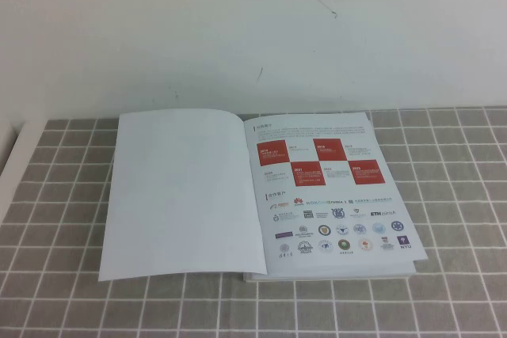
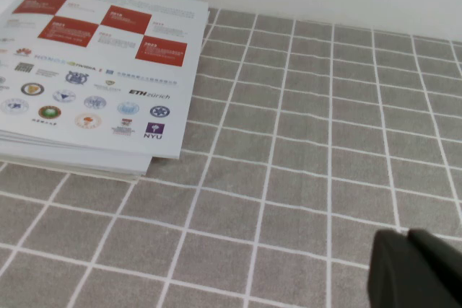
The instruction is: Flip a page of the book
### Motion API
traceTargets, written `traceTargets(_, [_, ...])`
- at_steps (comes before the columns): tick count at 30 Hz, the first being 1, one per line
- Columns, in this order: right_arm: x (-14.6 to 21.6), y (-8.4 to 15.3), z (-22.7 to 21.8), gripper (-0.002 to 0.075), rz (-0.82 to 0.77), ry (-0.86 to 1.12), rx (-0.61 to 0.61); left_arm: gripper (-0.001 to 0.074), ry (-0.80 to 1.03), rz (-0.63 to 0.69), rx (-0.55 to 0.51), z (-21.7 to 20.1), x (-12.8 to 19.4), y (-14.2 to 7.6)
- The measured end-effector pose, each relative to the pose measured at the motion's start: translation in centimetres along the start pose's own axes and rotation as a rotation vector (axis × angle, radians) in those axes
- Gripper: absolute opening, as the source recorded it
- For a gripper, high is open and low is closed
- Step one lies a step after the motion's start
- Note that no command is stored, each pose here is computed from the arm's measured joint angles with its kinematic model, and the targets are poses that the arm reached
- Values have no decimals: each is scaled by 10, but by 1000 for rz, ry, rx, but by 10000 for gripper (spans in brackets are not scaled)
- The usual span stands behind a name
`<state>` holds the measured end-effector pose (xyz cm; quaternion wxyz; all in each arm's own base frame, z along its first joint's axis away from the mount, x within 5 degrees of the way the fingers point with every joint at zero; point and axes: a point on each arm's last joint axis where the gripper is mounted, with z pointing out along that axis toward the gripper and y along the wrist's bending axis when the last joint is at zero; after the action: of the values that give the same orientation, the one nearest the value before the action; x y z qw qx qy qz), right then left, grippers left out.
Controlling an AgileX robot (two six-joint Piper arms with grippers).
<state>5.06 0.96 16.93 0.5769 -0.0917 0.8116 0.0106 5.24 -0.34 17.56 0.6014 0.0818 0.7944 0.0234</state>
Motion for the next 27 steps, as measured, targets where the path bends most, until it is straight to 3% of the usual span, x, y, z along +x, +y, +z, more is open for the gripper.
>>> traceTargets(27, [0, 0, 0, -2, 0, 0, 0, -4, -16, 0, -2, 0, -1, 0])
